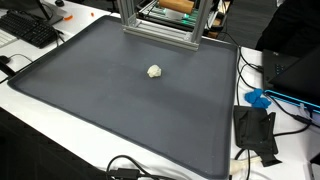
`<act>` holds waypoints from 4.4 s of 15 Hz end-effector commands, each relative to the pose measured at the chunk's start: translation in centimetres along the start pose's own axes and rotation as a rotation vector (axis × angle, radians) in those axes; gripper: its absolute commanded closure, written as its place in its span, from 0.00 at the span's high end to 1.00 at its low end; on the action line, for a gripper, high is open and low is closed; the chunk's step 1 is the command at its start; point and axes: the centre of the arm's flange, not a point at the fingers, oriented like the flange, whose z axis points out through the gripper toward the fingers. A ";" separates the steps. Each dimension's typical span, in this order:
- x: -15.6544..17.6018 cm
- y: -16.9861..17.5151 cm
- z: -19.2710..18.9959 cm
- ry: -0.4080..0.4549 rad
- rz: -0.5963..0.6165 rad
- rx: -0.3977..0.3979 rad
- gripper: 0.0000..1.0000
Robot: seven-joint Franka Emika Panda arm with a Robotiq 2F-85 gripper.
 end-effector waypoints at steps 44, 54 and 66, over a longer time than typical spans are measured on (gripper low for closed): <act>11.0 3.2 22.7 -0.035 0.581 0.031 0.22; 11.0 2.6 22.5 -0.149 0.562 0.085 0.22; 9.5 0.6 23.1 -0.239 0.429 0.055 0.22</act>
